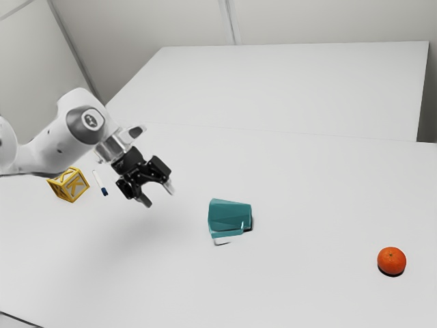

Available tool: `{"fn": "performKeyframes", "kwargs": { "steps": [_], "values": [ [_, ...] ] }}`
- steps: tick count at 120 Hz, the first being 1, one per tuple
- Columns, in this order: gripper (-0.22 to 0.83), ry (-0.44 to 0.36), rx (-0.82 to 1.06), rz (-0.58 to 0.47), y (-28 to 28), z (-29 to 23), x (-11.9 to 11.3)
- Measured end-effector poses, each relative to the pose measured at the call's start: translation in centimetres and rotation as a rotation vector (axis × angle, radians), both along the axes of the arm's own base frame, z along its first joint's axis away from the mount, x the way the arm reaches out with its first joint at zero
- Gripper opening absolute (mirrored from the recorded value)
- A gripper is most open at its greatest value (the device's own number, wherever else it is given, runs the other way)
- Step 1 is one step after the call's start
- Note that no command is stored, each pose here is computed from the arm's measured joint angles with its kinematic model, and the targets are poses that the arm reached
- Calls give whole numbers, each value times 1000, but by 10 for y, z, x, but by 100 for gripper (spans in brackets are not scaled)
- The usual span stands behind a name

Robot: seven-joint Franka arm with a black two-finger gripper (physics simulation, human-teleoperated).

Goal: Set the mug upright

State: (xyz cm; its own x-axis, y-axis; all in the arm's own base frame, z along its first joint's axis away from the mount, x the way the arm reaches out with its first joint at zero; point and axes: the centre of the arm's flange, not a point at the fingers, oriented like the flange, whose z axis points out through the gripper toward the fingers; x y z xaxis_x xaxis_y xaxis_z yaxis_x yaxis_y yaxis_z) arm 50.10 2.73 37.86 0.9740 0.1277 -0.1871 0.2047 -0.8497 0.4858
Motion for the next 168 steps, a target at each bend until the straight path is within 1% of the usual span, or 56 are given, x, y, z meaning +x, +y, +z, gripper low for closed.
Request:
{"fn": "performKeyframes", "kwargs": {
  "steps": [14, 34, 64, 90, 108, 137, 159, 164, 168],
  "values": [
    [62, 37, -45, 1, -19, -19, -3],
    [61, 63, -111, 9, -42, -44, 2],
    [62, 18, -186, 44, -52, -64, 14],
    [61, -37, -217, 57, -67, -80, 38],
    [61, -69, -236, 49, -77, -84, 46],
    [61, -100, -262, 54, -81, -94, 56],
    [60, -115, -308, 73, -89, -96, 57],
    [59, -118, -319, 81, -89, -97, 56],
    [56, -119, -328, 85, -90, -97, 56]
  ]
}}
